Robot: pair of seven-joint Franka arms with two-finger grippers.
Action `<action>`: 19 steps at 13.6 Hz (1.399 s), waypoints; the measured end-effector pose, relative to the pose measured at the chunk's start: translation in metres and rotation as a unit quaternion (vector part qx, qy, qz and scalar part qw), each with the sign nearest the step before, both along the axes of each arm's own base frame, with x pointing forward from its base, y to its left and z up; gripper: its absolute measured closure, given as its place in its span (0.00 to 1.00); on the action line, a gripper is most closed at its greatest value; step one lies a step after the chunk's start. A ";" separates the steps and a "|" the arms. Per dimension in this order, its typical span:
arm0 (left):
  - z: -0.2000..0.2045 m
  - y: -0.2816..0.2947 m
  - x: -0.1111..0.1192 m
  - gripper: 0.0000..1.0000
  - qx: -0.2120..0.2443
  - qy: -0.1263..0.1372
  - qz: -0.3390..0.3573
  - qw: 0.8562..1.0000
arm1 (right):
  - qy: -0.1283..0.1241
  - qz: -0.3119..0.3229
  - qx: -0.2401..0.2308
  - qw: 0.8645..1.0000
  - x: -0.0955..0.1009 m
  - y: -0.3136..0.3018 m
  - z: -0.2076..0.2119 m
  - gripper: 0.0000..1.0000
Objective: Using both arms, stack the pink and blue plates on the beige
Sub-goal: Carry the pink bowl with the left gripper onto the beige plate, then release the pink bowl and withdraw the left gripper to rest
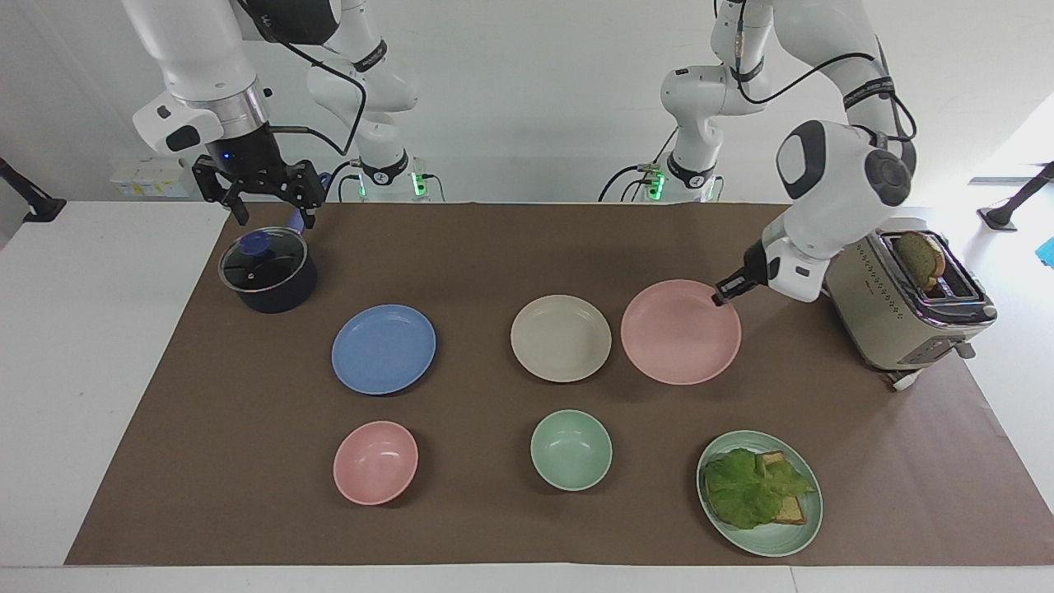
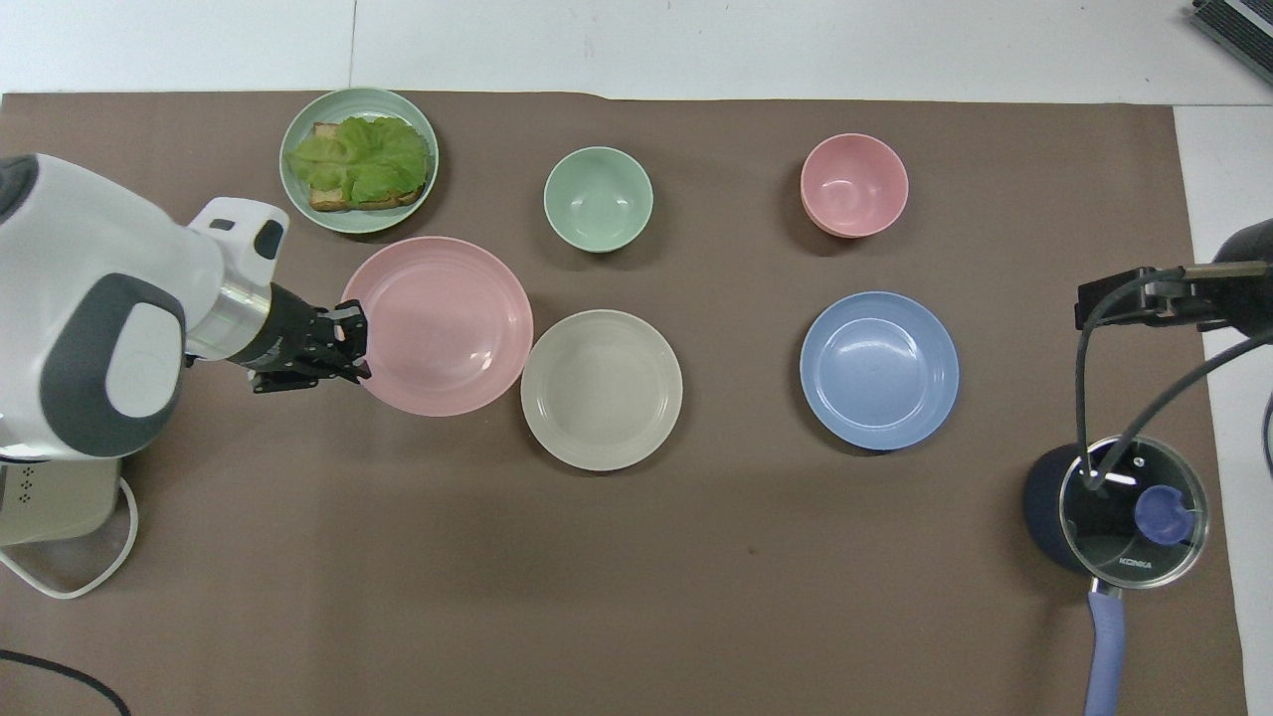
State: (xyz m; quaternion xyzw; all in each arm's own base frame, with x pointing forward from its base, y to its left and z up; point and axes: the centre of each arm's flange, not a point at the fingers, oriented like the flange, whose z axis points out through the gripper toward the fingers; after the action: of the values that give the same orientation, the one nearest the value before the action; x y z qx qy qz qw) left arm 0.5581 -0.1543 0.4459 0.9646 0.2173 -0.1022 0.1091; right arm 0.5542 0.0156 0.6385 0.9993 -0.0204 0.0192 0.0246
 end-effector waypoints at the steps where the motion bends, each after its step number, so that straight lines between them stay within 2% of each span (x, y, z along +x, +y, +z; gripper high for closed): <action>1: 0.000 -0.025 -0.005 0.95 -0.006 -0.004 -0.001 1.000 | 0.000 0.000 0.000 1.000 0.000 0.000 0.000 0.00; 3: -0.008 -0.065 -0.014 0.95 -0.008 -0.012 -0.009 1.000 | 0.000 0.000 0.000 1.000 0.000 0.000 0.000 0.00; 5: -0.033 -0.090 -0.023 0.95 -0.007 -0.018 -0.016 1.000 | 0.000 0.000 0.000 1.000 0.000 0.000 0.000 0.00; 8: -0.081 -0.110 -0.030 0.95 -0.010 -0.028 -0.014 0.999 | 0.000 0.000 0.000 1.000 0.000 0.000 0.000 0.00; 11: -0.093 -0.119 -0.032 0.94 -0.011 -0.030 -0.017 0.999 | 0.000 0.000 0.000 1.000 0.000 0.000 0.000 0.00; 13: -0.091 -0.122 -0.034 0.77 -0.011 -0.032 -0.021 0.999 | 0.000 0.000 0.000 1.000 0.000 0.000 0.000 0.00; 17: -0.088 -0.118 -0.033 0.29 -0.009 -0.021 -0.023 0.999 | 0.000 0.000 0.000 1.000 0.000 0.000 0.000 0.00; 19: -0.068 -0.097 -0.022 0.05 0.000 -0.009 -0.021 1.000 | 0.001 0.000 0.000 1.000 0.000 0.000 -0.001 0.00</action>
State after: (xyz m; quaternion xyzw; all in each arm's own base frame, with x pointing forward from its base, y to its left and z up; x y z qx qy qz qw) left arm 0.5357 -0.2511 0.3780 0.9699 0.1959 -0.0956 0.1090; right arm 0.5540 0.0156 0.6379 0.9993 -0.0204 0.0180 0.0247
